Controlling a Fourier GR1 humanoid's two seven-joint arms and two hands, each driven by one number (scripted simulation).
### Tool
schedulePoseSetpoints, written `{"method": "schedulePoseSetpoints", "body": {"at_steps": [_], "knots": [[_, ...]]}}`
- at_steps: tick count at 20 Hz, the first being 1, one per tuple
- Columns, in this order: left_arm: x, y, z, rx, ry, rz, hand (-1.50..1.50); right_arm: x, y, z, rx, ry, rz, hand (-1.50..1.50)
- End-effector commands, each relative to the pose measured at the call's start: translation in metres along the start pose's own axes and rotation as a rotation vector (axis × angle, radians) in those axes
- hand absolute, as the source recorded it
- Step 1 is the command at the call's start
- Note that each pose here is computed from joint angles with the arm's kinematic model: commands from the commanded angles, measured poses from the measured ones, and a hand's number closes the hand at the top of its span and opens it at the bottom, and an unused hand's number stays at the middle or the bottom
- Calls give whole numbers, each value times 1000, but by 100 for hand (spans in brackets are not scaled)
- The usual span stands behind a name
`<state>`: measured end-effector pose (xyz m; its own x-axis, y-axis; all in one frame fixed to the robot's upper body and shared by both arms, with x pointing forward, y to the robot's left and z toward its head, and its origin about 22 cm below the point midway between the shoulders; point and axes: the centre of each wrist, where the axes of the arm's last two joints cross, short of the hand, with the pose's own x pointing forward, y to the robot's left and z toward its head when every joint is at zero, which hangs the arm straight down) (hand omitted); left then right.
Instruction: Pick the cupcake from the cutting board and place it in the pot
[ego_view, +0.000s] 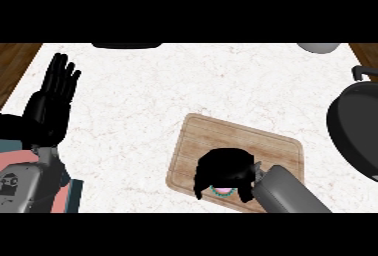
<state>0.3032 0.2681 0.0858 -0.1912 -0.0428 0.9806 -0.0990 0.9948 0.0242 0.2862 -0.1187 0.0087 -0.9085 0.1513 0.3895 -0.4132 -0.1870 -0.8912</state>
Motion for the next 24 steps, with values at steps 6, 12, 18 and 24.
{"method": "schedulePoseSetpoints", "body": {"at_steps": [6,12,18,24], "knots": [[-7,-7,-4,-1,10,-4,0,9,0,-26,-28,-88,45,150],[-8,5,-7,4,-3,-6,0,23,-16,15,-185,-18,136,150],[-8,8,2,27,26,-13,0,55,2,33,-384,255,40,150],[-11,24,14,82,32,-35,0,94,24,49,-598,752,-13,150]]}}
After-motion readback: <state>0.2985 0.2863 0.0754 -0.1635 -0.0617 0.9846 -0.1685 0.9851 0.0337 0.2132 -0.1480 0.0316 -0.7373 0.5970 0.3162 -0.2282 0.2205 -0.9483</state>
